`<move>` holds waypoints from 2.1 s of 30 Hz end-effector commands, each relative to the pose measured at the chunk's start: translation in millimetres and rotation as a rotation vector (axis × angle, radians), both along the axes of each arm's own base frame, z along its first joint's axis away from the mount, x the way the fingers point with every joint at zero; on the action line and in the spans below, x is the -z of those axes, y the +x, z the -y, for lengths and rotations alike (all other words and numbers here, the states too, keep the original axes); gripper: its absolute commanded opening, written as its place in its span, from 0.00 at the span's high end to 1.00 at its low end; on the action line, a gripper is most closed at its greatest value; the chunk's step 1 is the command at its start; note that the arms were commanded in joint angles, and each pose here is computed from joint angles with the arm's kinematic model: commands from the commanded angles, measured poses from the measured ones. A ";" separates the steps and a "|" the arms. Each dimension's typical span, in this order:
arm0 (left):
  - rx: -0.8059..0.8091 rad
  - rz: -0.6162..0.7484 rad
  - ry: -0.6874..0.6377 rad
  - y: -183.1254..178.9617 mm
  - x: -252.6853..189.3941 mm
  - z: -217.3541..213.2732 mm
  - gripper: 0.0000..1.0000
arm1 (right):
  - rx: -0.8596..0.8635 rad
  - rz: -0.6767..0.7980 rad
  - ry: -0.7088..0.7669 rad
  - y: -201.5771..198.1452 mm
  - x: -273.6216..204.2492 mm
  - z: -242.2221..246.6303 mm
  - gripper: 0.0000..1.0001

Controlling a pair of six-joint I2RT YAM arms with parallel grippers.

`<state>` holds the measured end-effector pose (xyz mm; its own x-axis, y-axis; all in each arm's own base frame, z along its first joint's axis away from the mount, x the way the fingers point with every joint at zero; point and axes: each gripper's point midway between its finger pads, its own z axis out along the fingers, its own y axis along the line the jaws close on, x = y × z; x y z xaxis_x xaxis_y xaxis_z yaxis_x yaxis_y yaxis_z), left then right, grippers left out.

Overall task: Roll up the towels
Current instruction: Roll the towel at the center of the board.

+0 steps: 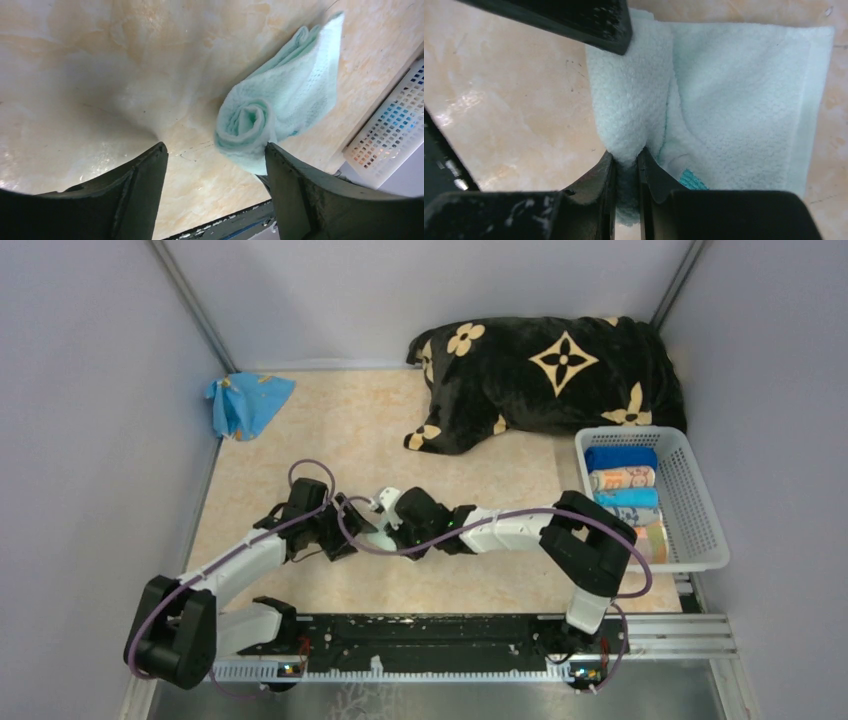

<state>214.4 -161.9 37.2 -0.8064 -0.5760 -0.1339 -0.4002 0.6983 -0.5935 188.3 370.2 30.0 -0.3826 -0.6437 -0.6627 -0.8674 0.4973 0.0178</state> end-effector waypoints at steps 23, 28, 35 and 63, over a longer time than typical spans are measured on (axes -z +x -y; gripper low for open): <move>0.127 0.020 -0.069 3.3 -1.9 39.2 0.34 | 0.158 -0.946 0.434 -23.1 23.9 26.3 0.89; 0.131 -0.046 -0.029 -1.6 19.0 39.3 0.45 | 0.222 -0.849 0.395 -14.5 22.4 34.8 0.83; 0.112 -0.098 0.041 -8.6 34.7 29.2 0.46 | 0.260 -0.424 0.262 14.1 -20.4 52.9 0.60; 0.127 -0.134 0.092 -10.8 44.4 25.6 0.41 | 0.010 0.230 -0.256 -15.0 4.0 24.4 0.46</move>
